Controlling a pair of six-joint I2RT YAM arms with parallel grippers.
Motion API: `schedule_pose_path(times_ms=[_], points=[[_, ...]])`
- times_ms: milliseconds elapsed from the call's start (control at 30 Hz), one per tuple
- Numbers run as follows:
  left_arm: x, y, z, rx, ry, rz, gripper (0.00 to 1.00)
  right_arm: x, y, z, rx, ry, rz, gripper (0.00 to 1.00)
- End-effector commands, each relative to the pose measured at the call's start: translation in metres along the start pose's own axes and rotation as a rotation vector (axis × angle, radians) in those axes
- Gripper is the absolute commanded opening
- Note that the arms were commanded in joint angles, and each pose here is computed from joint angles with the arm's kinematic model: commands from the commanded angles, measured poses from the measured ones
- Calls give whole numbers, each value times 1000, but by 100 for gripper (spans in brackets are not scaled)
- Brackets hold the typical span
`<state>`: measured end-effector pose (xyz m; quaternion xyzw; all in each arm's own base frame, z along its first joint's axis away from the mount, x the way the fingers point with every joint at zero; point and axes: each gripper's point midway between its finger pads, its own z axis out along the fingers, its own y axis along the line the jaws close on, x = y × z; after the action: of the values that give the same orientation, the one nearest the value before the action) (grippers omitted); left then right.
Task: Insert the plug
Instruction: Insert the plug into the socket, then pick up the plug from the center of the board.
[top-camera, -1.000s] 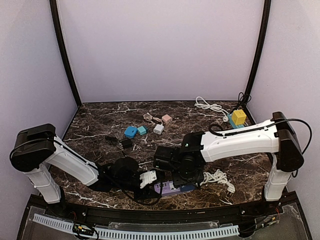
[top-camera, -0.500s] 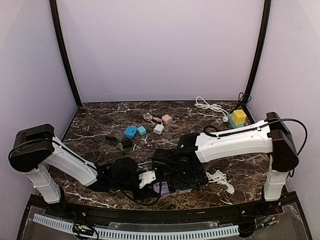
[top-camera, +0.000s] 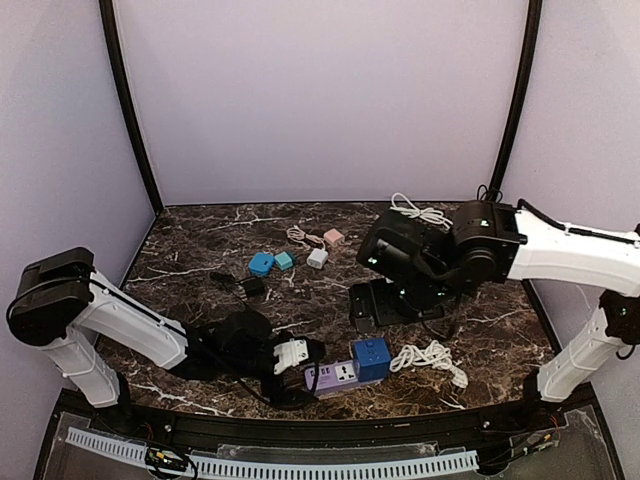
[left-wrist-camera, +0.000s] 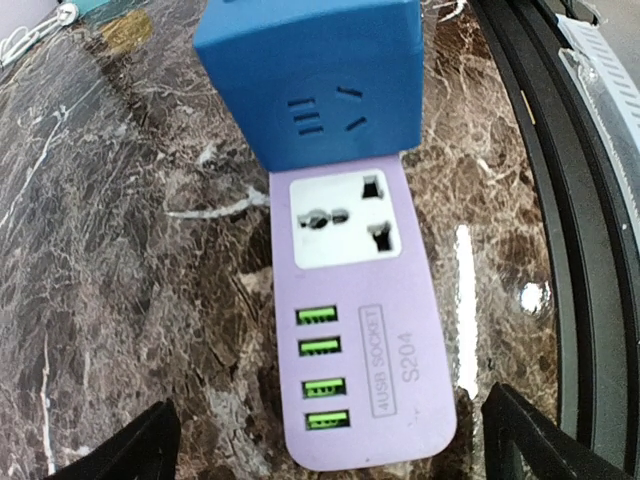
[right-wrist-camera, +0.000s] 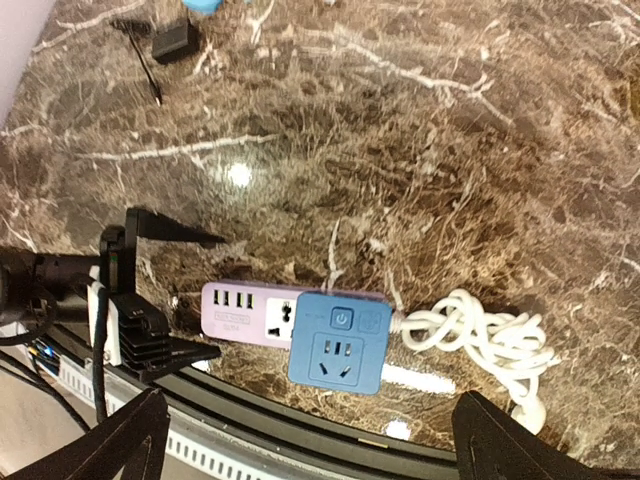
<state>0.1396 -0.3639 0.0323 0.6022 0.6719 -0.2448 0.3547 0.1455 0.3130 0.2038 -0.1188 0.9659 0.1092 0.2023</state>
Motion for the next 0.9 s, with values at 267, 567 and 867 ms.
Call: schedule_pose_path(times_ms=[267, 567, 867], points=[[-75, 89, -70, 31, 110, -223, 100, -83, -47, -53, -95, -373, 18, 99], [5, 284, -149, -430, 463, -646, 79, -79, -53, -33, -80, -352, 8, 99], [47, 353, -104, -465, 531, -722, 95, -75, -44, -8, -60, -281, -17, 99]])
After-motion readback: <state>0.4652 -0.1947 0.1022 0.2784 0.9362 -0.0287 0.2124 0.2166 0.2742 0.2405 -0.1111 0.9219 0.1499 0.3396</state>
